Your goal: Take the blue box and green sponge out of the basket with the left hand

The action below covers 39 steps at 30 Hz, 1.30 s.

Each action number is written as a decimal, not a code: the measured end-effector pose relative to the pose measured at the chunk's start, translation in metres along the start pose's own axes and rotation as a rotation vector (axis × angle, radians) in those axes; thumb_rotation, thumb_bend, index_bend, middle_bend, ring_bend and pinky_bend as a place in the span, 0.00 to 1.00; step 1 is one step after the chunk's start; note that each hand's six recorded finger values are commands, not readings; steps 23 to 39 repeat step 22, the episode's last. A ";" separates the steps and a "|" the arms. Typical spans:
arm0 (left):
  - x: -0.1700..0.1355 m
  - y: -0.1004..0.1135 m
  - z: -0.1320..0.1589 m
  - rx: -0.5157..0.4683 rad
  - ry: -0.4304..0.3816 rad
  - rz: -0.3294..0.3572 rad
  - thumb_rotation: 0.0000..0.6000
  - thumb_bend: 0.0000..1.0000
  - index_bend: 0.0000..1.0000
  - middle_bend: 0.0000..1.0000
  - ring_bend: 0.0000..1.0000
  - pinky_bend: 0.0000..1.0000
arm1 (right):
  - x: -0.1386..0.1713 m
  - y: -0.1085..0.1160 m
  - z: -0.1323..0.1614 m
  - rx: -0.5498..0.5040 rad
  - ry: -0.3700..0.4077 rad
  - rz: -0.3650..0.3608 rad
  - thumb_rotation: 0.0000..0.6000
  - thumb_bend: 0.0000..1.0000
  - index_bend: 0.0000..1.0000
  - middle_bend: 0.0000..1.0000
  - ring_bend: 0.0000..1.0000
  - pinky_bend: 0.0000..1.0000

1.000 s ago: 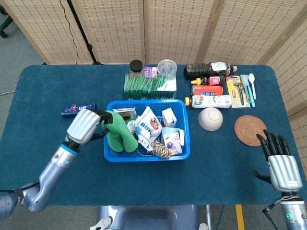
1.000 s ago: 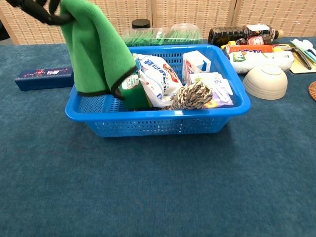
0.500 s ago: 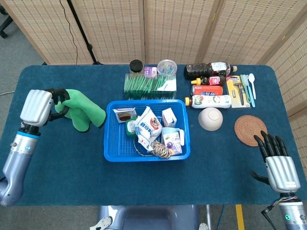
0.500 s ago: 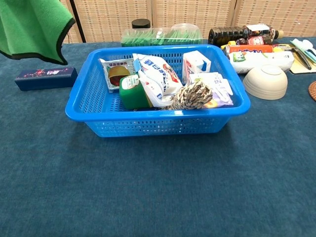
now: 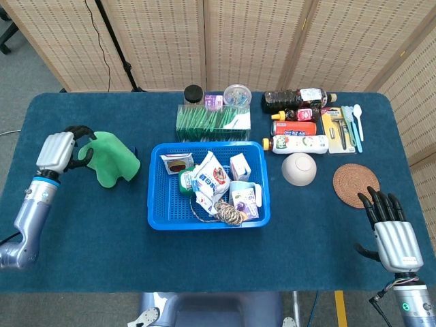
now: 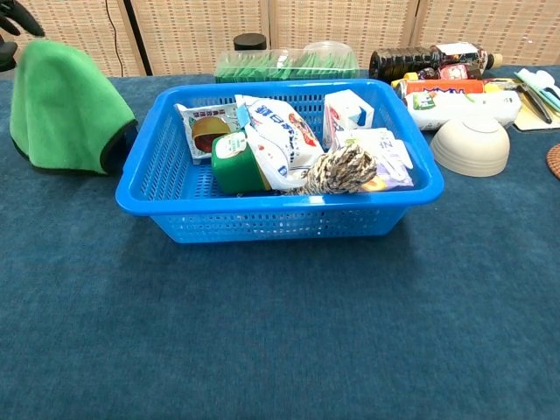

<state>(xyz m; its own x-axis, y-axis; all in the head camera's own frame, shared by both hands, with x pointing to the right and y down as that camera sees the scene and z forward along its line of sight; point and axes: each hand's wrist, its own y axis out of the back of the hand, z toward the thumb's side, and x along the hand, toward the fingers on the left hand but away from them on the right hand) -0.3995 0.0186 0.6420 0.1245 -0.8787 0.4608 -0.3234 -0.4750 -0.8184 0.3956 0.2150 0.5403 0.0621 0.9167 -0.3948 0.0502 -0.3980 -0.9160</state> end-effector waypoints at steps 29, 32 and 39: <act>-0.177 0.009 -0.035 0.036 0.058 0.131 0.88 0.57 0.00 0.00 0.00 0.00 | 0.006 0.015 -0.001 -0.036 0.018 -0.045 1.00 0.00 0.00 0.00 0.00 0.00; -0.177 0.009 -0.035 0.036 0.058 0.131 0.88 0.57 0.00 0.00 0.00 0.00 | 0.006 0.015 -0.001 -0.036 0.018 -0.045 1.00 0.00 0.00 0.00 0.00 0.00; -0.177 0.009 -0.035 0.036 0.058 0.131 0.88 0.57 0.00 0.00 0.00 0.00 | 0.006 0.015 -0.001 -0.036 0.018 -0.045 1.00 0.00 0.00 0.00 0.00 0.00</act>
